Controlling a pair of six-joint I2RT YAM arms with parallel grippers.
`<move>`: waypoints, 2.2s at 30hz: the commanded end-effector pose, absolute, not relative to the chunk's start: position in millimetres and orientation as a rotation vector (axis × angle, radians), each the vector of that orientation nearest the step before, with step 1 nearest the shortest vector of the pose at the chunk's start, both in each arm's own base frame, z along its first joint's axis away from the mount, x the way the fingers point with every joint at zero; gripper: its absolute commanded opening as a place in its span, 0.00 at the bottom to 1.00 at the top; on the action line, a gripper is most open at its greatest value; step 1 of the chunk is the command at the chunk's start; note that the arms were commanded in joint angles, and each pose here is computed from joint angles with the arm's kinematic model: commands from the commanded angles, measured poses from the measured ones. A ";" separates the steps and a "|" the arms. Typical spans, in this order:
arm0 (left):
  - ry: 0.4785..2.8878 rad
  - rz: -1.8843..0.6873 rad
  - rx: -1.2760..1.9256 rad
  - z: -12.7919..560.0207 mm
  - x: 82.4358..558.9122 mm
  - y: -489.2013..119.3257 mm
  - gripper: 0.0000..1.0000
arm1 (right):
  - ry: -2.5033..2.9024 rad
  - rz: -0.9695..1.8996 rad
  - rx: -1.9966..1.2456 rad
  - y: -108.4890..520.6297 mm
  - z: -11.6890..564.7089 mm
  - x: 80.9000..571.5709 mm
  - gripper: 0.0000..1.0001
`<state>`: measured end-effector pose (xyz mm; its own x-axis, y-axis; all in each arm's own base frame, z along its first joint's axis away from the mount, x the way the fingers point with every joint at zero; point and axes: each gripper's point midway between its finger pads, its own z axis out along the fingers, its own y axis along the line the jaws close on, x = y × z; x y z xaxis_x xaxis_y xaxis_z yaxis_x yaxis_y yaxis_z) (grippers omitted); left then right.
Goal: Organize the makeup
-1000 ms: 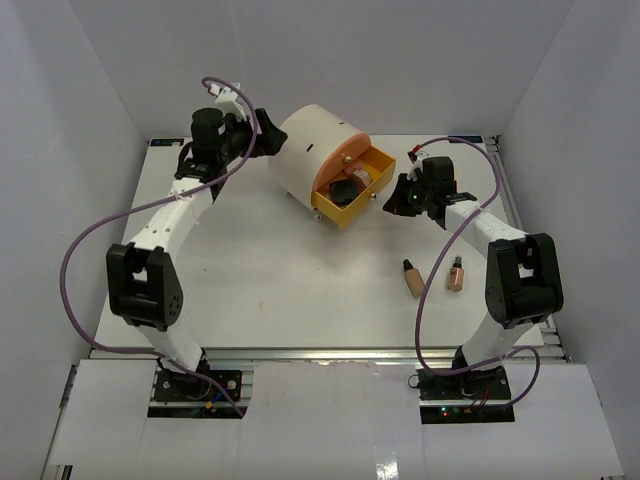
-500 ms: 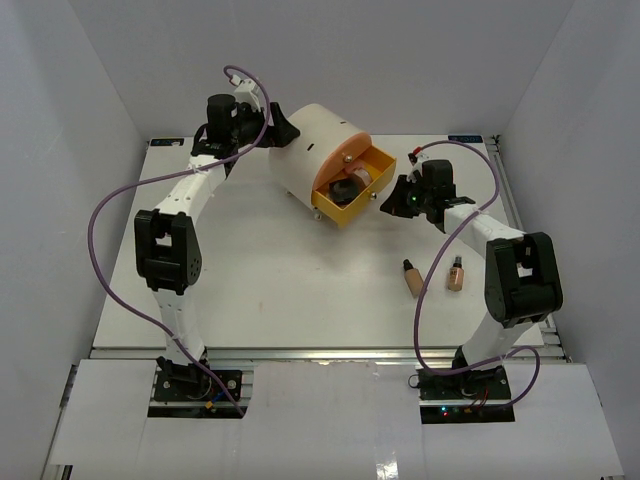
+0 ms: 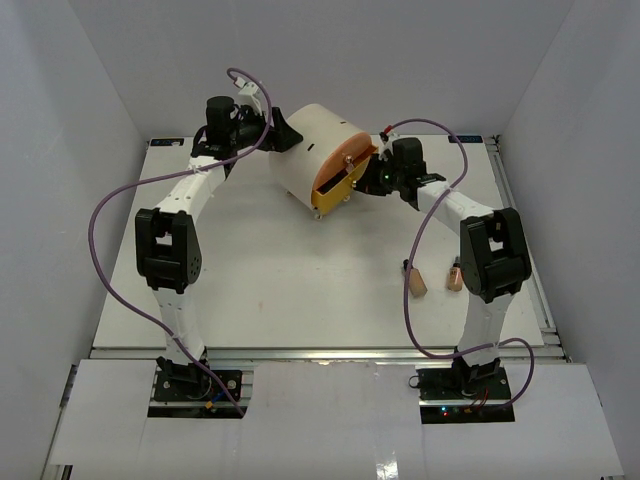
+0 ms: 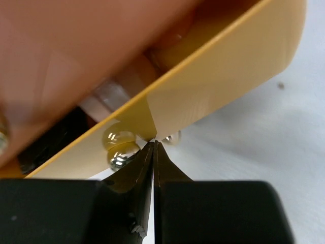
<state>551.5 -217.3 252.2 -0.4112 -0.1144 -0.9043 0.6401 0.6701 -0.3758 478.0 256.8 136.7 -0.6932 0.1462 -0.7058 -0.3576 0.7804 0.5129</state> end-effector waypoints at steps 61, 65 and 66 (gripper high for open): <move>1.928 -0.873 0.297 234.4 527.1 -230.5 0.98 | 2.162 1.125 -0.353 211.0 74.6 451.8 0.22; 1.923 -0.852 0.267 240.9 529.4 -226.3 0.98 | 2.176 1.101 -0.351 188.4 76.9 438.5 0.26; 1.918 -0.844 0.257 244.1 530.2 -224.9 0.98 | 2.180 1.097 -0.353 186.6 76.8 436.8 0.28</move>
<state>546.6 -226.6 251.5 -0.4264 -0.1842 -0.8856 0.5683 0.7071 -0.4207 447.6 204.9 75.1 -0.7492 0.0837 -0.6571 -0.4943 0.5897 0.6387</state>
